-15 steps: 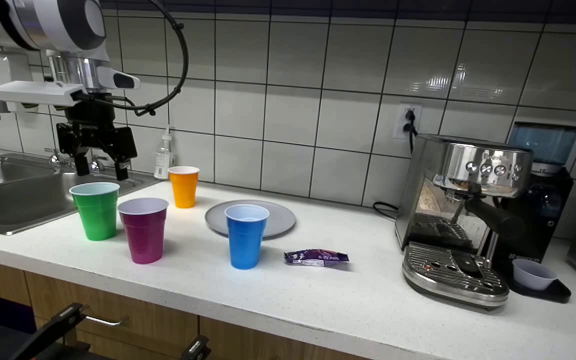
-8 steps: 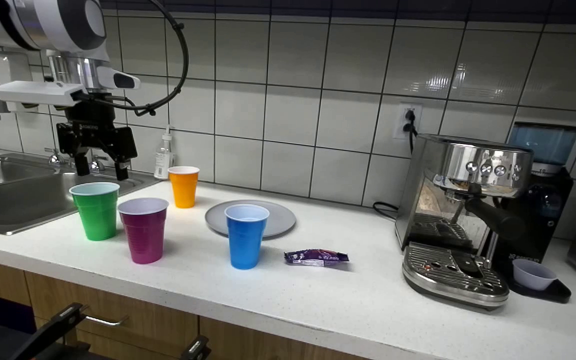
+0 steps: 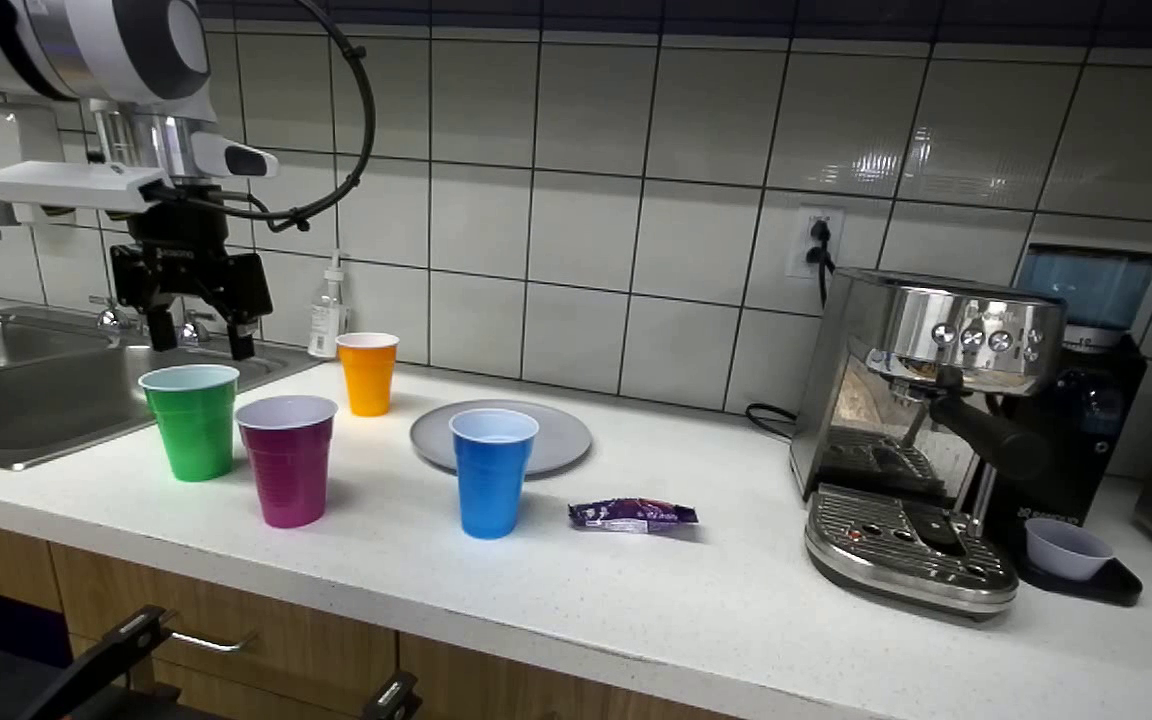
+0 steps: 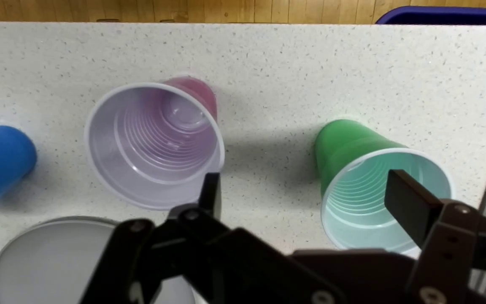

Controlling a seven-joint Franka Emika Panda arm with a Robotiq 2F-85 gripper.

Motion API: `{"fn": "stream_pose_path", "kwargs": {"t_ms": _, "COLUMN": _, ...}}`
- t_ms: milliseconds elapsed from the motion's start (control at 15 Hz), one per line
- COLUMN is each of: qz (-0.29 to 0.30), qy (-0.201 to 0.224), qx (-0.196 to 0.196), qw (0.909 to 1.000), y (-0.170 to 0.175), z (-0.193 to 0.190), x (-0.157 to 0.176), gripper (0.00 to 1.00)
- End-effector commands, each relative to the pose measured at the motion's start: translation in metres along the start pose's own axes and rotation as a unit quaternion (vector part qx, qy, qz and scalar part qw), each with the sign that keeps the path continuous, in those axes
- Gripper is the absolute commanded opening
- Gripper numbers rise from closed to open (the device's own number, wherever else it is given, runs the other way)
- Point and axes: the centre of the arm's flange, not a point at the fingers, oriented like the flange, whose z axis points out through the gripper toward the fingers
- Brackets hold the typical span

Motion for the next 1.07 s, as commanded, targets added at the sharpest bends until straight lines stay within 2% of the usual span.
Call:
{"fn": "stream_pose_path", "kwargs": {"t_ms": 0, "qz": 0.0, "qy": 0.02, "qx": 0.003, "qw": 0.9998, "y": -0.019, "z": -0.001, "x": 0.01, "gripper": 1.0}}
{"fn": "stream_pose_path", "kwargs": {"t_ms": 200, "qz": -0.006, "qy": 0.028, "qx": -0.002, "qw": 0.9996, "y": -0.028, "z": 0.001, "x": 0.017, "gripper": 1.0}}
{"fn": "stream_pose_path", "kwargs": {"t_ms": 600, "qz": -0.009, "qy": 0.024, "qx": -0.036, "qw": 0.999, "y": -0.038, "z": 0.024, "x": 0.029, "gripper": 1.0}}
{"fn": "stream_pose_path", "kwargs": {"t_ms": 1000, "qz": -0.004, "qy": 0.007, "qx": -0.033, "qw": 0.9994, "y": -0.045, "z": 0.05, "x": 0.032, "gripper": 1.0}}
